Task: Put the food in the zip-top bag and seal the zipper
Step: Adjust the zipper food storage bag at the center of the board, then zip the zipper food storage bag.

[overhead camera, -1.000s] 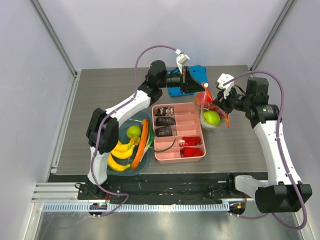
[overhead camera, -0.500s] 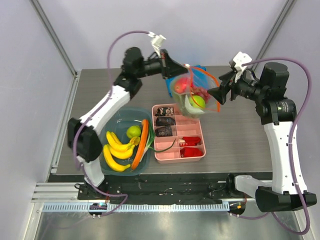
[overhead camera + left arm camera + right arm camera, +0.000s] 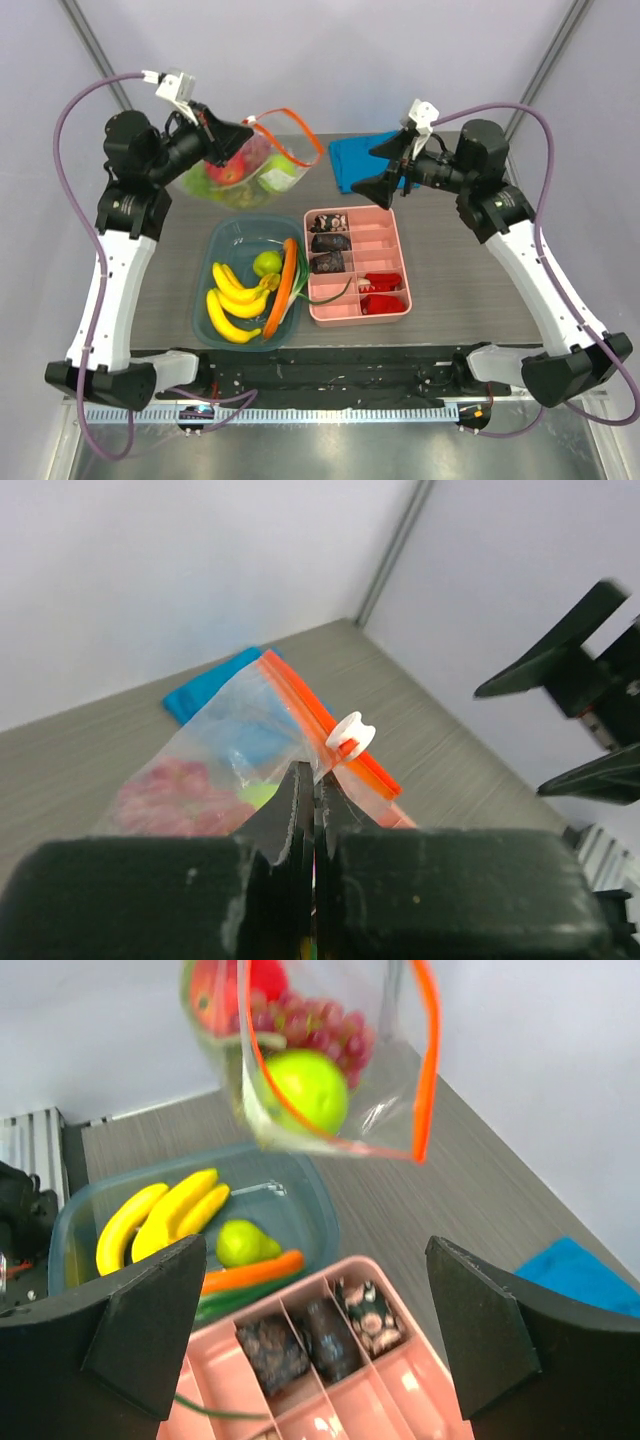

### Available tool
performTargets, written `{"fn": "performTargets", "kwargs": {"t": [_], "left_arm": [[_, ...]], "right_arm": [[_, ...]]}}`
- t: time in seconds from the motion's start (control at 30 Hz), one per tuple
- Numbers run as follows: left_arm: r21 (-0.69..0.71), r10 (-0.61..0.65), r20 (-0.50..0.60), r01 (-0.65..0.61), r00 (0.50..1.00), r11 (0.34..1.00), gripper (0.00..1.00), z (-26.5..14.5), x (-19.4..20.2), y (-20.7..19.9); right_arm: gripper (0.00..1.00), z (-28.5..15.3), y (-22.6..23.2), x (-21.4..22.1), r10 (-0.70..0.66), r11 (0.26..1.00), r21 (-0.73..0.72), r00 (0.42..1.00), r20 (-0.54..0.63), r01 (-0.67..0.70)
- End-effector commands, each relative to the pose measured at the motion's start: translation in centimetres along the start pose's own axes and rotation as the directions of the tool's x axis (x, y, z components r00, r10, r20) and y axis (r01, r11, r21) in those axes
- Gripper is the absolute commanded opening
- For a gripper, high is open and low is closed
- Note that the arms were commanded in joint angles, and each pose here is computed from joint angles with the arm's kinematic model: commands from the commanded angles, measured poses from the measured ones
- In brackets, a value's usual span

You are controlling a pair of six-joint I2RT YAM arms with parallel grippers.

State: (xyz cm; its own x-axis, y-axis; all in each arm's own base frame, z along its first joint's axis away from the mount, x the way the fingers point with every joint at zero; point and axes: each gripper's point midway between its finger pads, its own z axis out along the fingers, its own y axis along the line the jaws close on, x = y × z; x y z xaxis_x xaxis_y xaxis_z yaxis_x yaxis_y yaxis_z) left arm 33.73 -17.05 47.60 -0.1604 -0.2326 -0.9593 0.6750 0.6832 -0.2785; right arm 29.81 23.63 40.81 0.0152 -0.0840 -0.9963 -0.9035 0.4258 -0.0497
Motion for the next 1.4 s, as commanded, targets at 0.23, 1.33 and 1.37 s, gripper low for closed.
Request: {"fn": "performTargets", "kwargs": {"t": [0.23,1.33,1.37], "left_arm": [[-0.268,0.067,-0.116,-0.096,0.991,0.959,0.0,-6.5,4.7,3.2],[0.358,0.181,-0.142,-0.12,0.973,0.926,0.0,-8.8,5.9,-2.0],[0.371,0.197,-0.141,-0.133,0.97,0.919,0.0,-8.8,6.0,-1.9]], "right_arm": [[1.0,11.1,4.7,-5.1,-0.286,0.945,-0.092,0.932,0.225,0.312],[0.44,18.8,7.5,0.4,-0.506,0.818,-0.177,0.831,0.231,0.547],[0.55,18.7,7.4,0.3,-0.504,0.821,-0.173,0.833,0.227,0.544]]}}
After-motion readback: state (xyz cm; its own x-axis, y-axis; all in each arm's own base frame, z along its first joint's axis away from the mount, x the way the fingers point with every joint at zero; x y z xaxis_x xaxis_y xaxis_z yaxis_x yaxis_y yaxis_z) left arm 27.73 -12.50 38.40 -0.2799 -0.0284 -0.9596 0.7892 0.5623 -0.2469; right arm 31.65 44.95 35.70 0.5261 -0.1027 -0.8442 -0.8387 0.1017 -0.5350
